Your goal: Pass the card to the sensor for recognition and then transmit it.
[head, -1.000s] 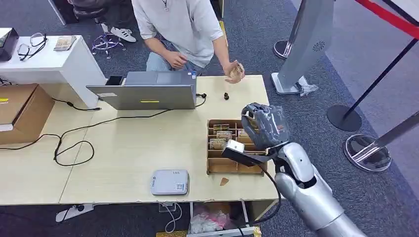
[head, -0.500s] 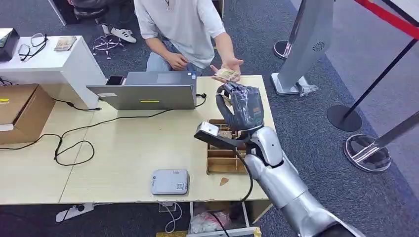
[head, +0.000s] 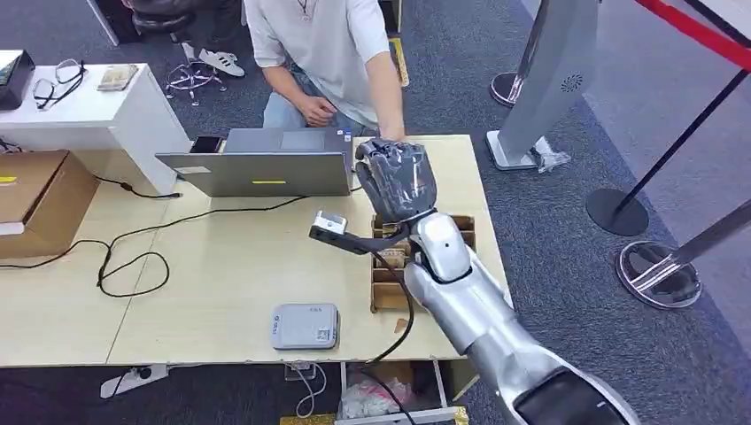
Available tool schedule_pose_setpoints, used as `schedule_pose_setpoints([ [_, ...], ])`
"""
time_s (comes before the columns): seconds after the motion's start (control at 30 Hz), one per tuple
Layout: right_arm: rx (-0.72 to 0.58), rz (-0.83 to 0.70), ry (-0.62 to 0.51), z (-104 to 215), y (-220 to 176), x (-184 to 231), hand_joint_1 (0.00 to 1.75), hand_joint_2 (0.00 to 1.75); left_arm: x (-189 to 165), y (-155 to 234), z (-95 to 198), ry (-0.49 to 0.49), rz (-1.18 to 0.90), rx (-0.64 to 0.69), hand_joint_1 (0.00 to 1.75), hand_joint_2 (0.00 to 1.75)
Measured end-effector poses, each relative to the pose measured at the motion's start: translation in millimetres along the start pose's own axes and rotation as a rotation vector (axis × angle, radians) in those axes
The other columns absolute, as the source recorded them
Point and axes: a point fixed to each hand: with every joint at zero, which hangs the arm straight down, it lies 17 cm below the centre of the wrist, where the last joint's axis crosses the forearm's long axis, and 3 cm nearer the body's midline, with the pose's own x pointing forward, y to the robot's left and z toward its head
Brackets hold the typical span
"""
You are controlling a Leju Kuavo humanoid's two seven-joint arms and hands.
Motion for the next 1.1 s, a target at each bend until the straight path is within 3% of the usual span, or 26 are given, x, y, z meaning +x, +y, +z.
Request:
schedule_pose_setpoints([
  [0.23, 0.016, -0.015, 0.011, 0, 7, -1, 1.75, 1.75, 0, 0, 0, 0.000, 0.003, 0.000, 0.00, 0.00],
  [0.27, 0.018, -0.015, 0.012, 0, 7, -1, 1.62, 1.75, 0, 0, 0, 0.000, 0.003, 0.000, 0.00, 0.00],
  [0.3, 0.021, -0.016, 0.016, 1, 8, -2, 0.07, 1.75, 0, 0, 0, 0.000, 0.003, 0.000, 0.00, 0.00],
  [0.33, 0.023, -0.015, 0.017, 1, 9, -2, 0.00, 1.75, 0, 0, 0, 0.000, 0.003, 0.000, 0.00, 0.00],
  [0.63, 0.032, -0.019, 0.055, 13, 14, -16, 0.00, 1.75, 1, -1, 0, -0.006, -0.028, -0.007, 0.00, 0.00],
  [0.67, 0.032, -0.025, 0.064, 16, 15, -19, 0.00, 0.00, 1, -1, 0, -0.007, -0.031, -0.008, 0.00, 0.00],
  [0.73, 0.026, -0.045, 0.080, 22, 15, -23, 0.00, 0.00, 2, -1, 0, -0.013, -0.041, -0.011, 0.00, 0.00],
  [0.87, 0.007, -0.078, 0.121, 39, 13, -35, 0.00, 0.00, 26, 21, -1, -0.143, 0.013, 0.095, 0.00, 0.00],
  [1.1, -0.111, -0.349, 0.213, 57, 1, -45, 0.00, 0.00, 30, 30, -2, -0.154, 0.029, 0.121, 0.00, 0.00],
])
